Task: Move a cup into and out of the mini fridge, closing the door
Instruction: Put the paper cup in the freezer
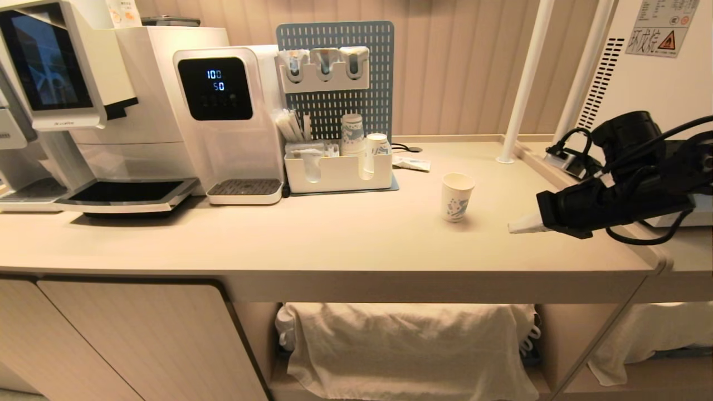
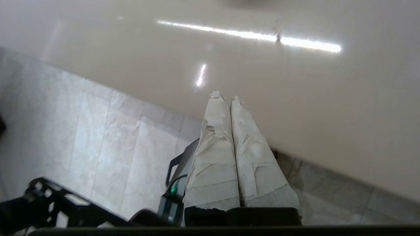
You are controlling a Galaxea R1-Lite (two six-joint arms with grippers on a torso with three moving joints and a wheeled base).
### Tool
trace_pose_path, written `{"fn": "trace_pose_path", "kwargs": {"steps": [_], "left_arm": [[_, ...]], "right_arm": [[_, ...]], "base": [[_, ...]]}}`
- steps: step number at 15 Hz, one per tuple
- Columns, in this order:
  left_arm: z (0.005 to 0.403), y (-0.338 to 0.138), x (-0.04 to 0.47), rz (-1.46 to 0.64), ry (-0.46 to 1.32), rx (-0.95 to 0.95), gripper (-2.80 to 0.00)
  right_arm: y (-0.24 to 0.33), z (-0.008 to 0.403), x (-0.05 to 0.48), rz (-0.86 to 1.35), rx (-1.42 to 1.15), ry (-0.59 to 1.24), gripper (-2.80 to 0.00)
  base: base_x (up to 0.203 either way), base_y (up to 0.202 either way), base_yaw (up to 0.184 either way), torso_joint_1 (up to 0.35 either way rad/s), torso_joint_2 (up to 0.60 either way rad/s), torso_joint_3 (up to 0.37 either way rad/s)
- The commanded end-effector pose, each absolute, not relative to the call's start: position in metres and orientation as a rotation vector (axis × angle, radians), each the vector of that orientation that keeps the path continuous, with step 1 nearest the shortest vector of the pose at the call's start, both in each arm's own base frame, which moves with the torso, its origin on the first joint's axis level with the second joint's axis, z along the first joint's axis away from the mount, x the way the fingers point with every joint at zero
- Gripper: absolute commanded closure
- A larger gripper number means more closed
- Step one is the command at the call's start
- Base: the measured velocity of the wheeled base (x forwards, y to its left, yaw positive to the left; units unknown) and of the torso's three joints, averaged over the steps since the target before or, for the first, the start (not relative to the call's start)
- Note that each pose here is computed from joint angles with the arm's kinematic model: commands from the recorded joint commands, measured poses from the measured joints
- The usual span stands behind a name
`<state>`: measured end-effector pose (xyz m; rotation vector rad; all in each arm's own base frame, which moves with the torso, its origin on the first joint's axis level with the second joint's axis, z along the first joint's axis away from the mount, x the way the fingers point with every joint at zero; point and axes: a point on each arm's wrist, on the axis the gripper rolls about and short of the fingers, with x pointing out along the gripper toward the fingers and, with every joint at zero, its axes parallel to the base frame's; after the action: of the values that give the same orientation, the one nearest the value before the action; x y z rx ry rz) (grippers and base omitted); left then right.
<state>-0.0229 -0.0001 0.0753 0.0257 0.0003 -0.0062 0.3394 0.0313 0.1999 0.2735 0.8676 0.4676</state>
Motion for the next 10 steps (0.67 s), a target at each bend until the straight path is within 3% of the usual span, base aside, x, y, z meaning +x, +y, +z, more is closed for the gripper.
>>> {"fn": "trace_pose_path", "kwargs": {"steps": [1,5,6,7,10], "left_arm": [[0.075,0.0,-0.023,-0.006,0.0,0.025,0.0],[0.075,0.0,-0.023,-0.006,0.0,0.026,0.0],[0.075,0.0,-0.023,-0.006,0.0,0.026,0.0],[0.075,0.0,-0.023,-0.006,0.0,0.025,0.0],[0.075,0.0,-0.023,-0.006,0.0,0.026,0.0]], "right_arm": [[0.038,0.166,0.372,0.424,0.219,0.846,0.0],[0.064,0.159,0.4,0.474,0.14,0.719,0.0],[0.068,0.162,0.403,0.486,0.133,0.688,-2.48],[0.074,0.161,0.406,0.501,0.126,0.674,-2.8],[0.077,0.168,0.405,0.525,0.09,0.628,-2.8]], "base": [[0.0,0.0,0.0,0.0,0.0,0.0],[0.0,0.0,0.0,0.0,0.0,0.0],[0.0,0.0,0.0,0.0,0.0,0.0],[0.0,0.0,0.0,0.0,0.0,0.0],[0.0,0.0,0.0,0.0,0.0,0.0]]}}
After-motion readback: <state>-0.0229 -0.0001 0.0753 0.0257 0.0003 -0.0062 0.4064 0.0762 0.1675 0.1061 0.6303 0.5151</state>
